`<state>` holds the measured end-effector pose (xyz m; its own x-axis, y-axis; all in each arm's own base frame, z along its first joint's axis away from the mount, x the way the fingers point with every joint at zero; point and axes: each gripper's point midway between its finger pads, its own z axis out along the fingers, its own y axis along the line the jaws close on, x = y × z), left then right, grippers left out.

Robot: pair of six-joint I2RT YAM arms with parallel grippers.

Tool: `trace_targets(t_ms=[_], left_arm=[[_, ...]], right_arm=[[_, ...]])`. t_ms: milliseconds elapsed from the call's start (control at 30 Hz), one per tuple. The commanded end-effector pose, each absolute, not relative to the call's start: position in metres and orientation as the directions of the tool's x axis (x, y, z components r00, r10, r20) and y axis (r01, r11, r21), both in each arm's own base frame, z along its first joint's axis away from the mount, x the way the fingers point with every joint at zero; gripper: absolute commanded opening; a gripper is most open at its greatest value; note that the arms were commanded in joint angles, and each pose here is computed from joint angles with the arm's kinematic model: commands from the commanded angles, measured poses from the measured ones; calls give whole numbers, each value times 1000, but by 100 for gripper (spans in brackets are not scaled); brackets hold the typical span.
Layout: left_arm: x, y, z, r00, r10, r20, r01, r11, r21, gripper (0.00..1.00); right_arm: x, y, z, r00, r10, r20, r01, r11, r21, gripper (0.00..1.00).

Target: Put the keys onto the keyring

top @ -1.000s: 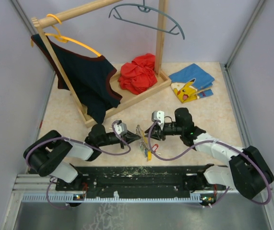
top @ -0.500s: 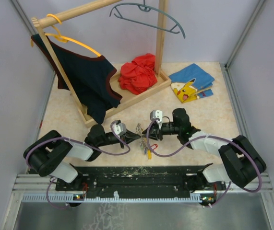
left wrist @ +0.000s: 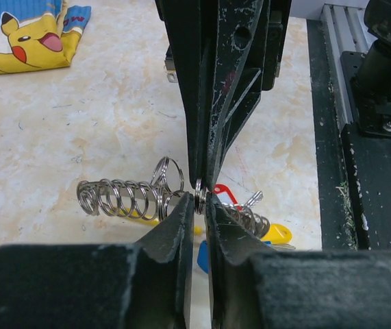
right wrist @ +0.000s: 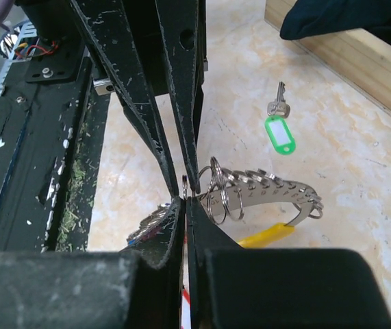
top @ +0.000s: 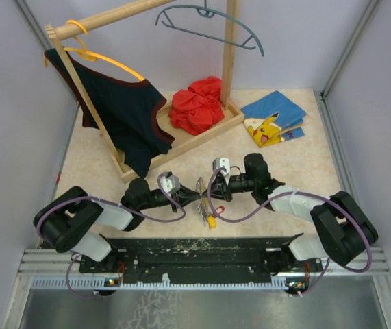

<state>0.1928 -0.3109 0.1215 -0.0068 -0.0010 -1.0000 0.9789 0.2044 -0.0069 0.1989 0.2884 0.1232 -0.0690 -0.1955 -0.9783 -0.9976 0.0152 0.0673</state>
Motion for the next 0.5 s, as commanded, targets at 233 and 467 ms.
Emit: trace_targets(t_ms=[233,467], left_arm=[[190,-317,130,32,-4,-999,986,162,31,26],[190,-318,129,26,6,-1000,988,152,27,29]], right_arm=[[203,287,158,41,-303,-952,-999,1,-43,0],[207,287,158,46,-389,-920,-998,12,-55,0]])
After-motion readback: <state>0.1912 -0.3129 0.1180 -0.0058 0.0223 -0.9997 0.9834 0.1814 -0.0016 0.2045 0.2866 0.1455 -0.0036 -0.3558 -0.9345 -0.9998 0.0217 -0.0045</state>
